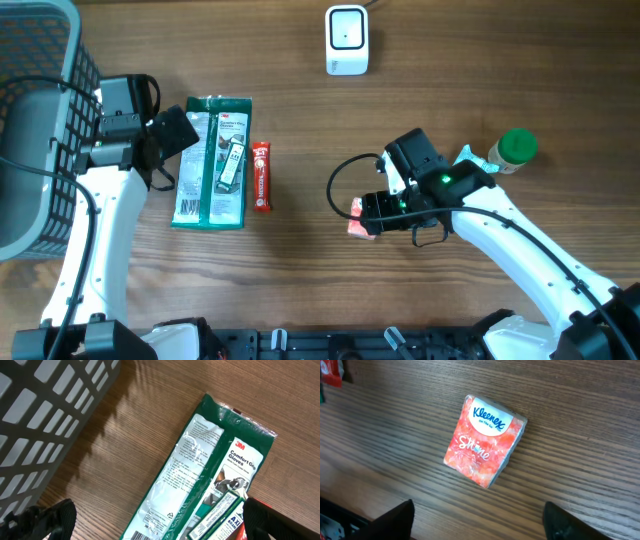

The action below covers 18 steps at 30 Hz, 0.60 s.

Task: Scan the item barcode
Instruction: 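Close the right gripper on the Kleenex pack and lift it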

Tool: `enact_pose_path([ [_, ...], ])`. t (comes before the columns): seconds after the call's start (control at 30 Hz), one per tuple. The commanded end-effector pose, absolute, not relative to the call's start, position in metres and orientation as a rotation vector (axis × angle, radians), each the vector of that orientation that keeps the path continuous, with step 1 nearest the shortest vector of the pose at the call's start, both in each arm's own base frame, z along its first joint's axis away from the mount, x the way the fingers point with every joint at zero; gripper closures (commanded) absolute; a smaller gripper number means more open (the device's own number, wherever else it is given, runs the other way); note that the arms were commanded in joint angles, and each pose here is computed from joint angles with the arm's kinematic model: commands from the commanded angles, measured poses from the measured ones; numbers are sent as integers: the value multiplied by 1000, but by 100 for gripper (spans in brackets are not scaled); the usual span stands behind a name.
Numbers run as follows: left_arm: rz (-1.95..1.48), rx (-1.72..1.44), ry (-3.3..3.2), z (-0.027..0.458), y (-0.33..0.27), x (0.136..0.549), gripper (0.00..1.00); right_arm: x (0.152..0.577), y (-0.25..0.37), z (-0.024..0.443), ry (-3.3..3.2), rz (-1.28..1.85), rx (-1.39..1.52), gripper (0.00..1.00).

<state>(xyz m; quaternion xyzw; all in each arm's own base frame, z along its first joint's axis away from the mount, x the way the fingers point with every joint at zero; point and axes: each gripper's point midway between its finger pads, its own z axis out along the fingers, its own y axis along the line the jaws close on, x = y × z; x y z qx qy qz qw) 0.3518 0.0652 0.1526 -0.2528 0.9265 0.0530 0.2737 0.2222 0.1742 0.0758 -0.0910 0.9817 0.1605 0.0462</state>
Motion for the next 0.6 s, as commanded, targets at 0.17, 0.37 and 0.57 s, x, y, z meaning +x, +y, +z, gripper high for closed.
enact_pose_path([
  [0.17, 136, -694, 2477, 156, 66, 353, 0, 214, 158, 53, 3040, 406, -76, 32],
  [0.37, 136, -694, 2477, 156, 66, 353, 0, 224, 163, 45, 2985, 443, -2, 51],
  [0.57, 136, -694, 2477, 156, 66, 353, 0, 229, 160, 27, 2937, 446, 153, 60],
])
